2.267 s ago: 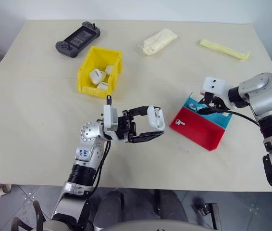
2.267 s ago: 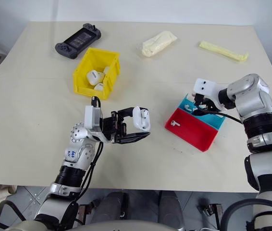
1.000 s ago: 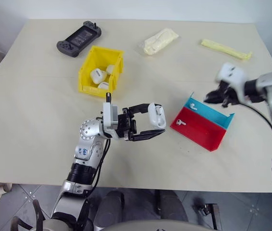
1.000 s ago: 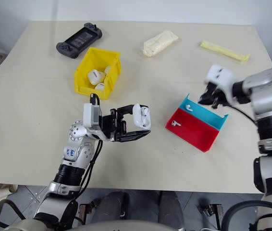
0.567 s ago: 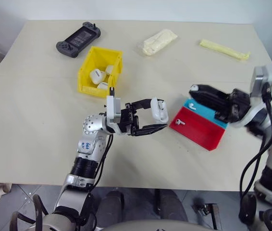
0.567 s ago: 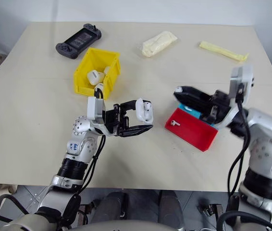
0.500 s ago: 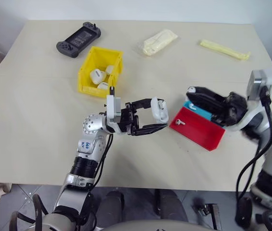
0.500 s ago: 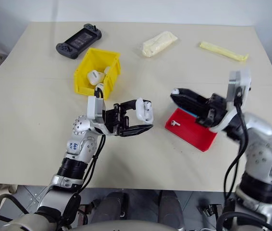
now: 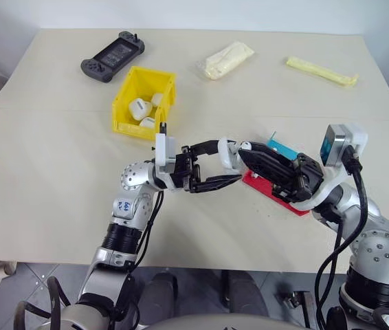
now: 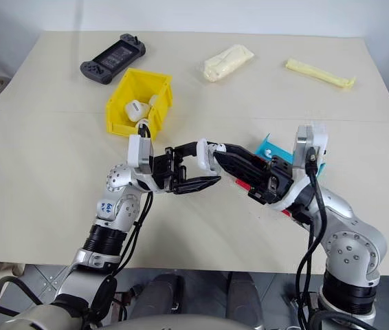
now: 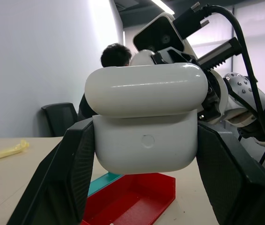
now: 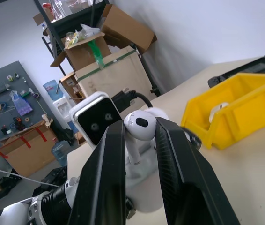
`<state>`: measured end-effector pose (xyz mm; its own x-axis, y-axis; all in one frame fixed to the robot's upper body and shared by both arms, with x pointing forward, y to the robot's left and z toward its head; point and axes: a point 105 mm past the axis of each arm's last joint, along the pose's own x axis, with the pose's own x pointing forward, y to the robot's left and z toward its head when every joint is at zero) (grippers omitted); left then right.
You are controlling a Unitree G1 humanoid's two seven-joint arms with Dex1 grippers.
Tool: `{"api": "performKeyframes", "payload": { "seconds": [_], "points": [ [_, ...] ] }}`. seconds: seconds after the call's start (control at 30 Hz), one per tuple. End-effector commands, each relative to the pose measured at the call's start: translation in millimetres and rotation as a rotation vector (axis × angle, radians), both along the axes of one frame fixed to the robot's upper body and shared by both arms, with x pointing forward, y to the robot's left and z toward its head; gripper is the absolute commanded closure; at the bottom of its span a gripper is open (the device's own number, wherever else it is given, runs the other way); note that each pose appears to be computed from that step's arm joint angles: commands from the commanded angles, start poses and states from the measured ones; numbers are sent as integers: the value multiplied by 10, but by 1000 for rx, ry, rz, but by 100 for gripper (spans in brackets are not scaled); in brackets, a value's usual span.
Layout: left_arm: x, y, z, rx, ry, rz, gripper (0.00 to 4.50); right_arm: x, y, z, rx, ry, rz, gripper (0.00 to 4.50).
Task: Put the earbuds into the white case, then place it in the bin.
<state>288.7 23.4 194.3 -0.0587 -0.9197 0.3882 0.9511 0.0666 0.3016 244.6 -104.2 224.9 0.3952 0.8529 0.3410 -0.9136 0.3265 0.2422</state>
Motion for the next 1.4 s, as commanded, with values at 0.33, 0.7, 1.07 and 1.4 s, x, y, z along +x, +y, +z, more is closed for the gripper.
{"api": "performKeyframes", "payload": {
  "seconds": [0.33,0.7,1.07,1.4],
  "points": [
    [-15,-5,204,-60,-25,4,168,74,14,-200,-126,-59,-63,396],
    [-5,-14,254,-67,-20,-5,168,34,65,-233,-186,-112,-34,226],
    [111,293,-97,243,-12,102,168,-23,-732,-186,-374,-102,-192,132],
    [218,372,-399,627,-132,166,168,0,-415,-199,-520,-212,-18,324]
  ]
}}
